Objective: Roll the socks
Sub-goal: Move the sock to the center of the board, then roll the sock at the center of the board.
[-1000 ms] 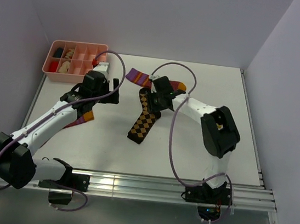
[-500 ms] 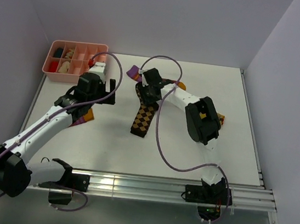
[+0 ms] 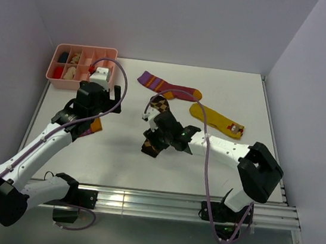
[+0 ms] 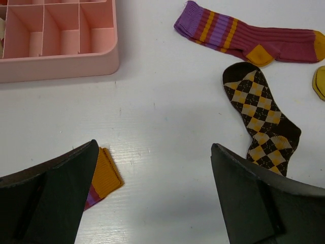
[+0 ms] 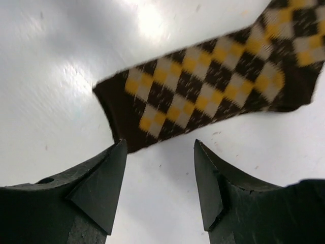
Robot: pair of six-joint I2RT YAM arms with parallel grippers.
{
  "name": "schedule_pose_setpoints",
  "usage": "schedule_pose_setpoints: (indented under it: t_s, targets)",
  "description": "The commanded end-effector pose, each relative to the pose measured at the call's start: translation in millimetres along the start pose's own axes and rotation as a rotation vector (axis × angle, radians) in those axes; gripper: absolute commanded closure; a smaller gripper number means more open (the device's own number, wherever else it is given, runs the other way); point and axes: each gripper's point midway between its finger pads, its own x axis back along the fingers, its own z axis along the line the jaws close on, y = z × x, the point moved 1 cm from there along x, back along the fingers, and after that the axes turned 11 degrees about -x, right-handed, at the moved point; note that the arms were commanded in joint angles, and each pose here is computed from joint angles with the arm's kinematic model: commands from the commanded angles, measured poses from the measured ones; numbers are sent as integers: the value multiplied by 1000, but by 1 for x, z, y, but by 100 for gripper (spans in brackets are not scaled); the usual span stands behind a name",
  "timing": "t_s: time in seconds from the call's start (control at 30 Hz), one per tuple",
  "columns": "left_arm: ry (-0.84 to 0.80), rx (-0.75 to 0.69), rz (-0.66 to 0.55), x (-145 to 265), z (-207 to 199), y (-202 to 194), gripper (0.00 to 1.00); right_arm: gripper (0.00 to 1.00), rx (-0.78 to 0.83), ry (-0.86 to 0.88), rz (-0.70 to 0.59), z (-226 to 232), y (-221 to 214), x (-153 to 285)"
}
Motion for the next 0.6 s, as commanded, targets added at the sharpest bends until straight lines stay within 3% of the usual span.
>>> schedule_pose_setpoints:
  t_s: [0.0,0.57]
  targets:
    - [6,-14,-72,3,4,14,2,37,47,-23,-26,11,-10,1]
    - [-1,-5,-85,7,3,19,2,42,218,-108,32,41,-44,-31]
